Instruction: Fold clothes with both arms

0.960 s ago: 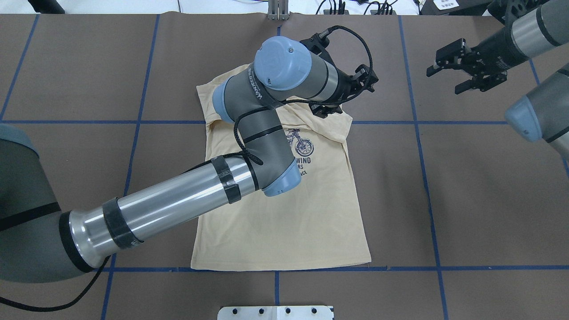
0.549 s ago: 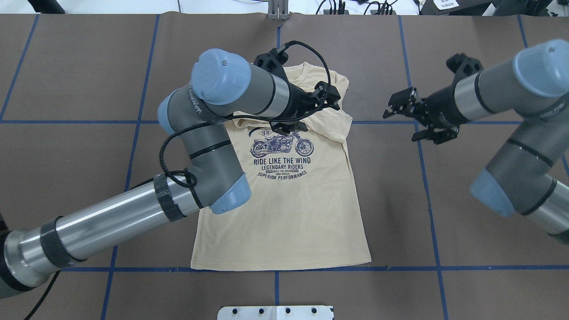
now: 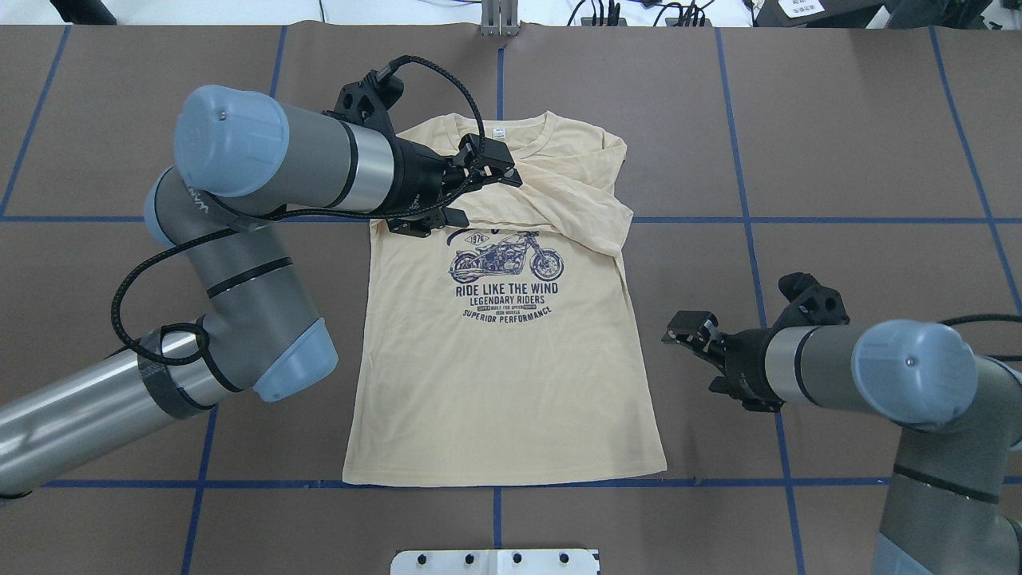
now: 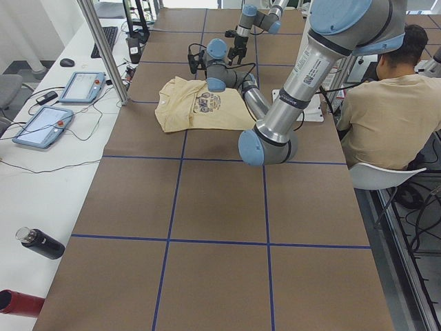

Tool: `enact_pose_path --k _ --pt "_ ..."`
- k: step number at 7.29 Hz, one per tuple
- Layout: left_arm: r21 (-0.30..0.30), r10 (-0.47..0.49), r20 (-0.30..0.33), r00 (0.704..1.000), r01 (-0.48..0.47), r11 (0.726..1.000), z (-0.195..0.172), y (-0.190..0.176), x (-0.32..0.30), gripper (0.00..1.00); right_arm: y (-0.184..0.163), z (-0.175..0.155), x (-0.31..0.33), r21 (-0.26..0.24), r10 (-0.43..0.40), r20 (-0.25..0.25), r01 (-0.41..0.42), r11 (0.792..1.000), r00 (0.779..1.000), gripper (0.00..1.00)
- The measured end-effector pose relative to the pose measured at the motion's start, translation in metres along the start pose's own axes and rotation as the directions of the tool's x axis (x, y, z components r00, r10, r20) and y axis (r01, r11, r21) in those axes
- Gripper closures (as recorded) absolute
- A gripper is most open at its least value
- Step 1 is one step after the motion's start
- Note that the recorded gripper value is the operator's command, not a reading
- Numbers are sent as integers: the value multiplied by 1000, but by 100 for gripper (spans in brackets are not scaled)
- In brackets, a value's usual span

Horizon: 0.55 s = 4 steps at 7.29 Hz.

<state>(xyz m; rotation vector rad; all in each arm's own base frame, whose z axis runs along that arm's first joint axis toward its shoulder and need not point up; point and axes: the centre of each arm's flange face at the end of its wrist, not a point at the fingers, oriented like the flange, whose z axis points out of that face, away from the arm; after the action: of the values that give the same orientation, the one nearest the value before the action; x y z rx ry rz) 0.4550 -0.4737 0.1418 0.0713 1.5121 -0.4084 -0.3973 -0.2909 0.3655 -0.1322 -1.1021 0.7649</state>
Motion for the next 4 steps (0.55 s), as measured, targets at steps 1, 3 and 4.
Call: enact_pose_path --k 1,3,4 --pt "19 16 -6 1000 -16 1000 -4 -1 -1 7 21 -8 17 12 39 4 -39 999 999 1" --pt "39 59 -11 998 -58 998 -7 -2 -1 7 59 -4 38 65 61 -16 -60 996 998 2" --pt "44 69 -13 998 -68 997 -7 -2 0 7 74 3 40 83 48 -31 -45 996 998 4"
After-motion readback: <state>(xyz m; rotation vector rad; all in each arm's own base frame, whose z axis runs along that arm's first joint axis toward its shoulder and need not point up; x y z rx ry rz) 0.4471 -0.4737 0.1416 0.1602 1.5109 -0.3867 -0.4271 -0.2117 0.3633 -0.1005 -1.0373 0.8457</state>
